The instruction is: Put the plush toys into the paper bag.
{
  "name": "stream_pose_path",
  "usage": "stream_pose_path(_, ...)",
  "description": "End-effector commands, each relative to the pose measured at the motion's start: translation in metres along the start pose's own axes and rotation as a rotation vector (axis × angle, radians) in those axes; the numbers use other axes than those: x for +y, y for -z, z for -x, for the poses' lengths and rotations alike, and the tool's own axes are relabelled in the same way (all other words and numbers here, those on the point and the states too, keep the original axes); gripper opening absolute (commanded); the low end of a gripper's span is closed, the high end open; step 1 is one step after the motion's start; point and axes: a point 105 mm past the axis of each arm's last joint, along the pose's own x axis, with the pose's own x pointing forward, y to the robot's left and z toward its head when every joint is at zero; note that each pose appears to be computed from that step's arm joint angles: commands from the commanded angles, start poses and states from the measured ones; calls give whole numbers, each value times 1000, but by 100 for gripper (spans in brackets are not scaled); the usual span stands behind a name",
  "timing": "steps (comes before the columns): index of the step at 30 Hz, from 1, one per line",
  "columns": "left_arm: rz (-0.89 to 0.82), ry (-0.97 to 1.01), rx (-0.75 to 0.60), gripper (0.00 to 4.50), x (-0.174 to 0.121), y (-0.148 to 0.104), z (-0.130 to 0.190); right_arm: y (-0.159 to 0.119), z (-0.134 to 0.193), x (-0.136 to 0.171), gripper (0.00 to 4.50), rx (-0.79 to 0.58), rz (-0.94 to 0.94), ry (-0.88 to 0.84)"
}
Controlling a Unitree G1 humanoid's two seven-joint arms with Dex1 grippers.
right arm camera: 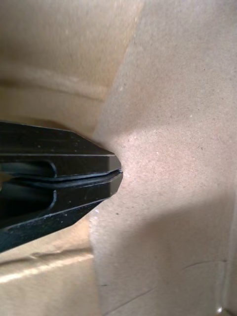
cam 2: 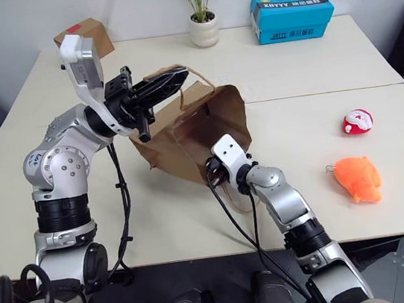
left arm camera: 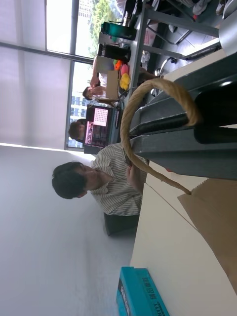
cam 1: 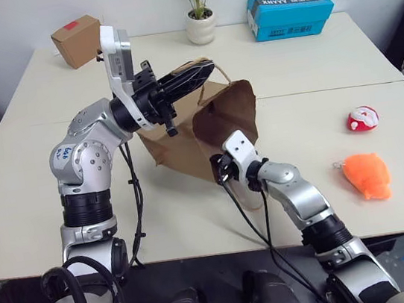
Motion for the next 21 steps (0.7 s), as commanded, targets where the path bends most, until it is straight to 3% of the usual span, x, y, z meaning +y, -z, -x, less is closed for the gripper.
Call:
stream_pose_path(1, -44, 32, 28, 0, -11, 8, -3, -24, 17, 14, 19, -141, -73, -114)
stream_pose_path(3, -34, 20, 36, 0, -13, 17, 0, -30, 32, 10, 57, -178, -30, -112)
stream_pose_path(10, -5, 5, 85, 0, -15, 40, 9, -54, 116, 20, 301, -352, 37, -221)
stream_pose_path(14, 23, 27, 86, 0, -15, 45, 11, -49, 166, 6, 447, -328, 57, -86)
stream_pose_path(17, 20, 52, 104, 0, -16, 48, 11, -44, 197, -5, 447, -301, 100, 40)
stream_pose_path(21, -7, 80, 143, 0, -16, 53, 10, -10, 264, -27, 447, -177, 140, 337)
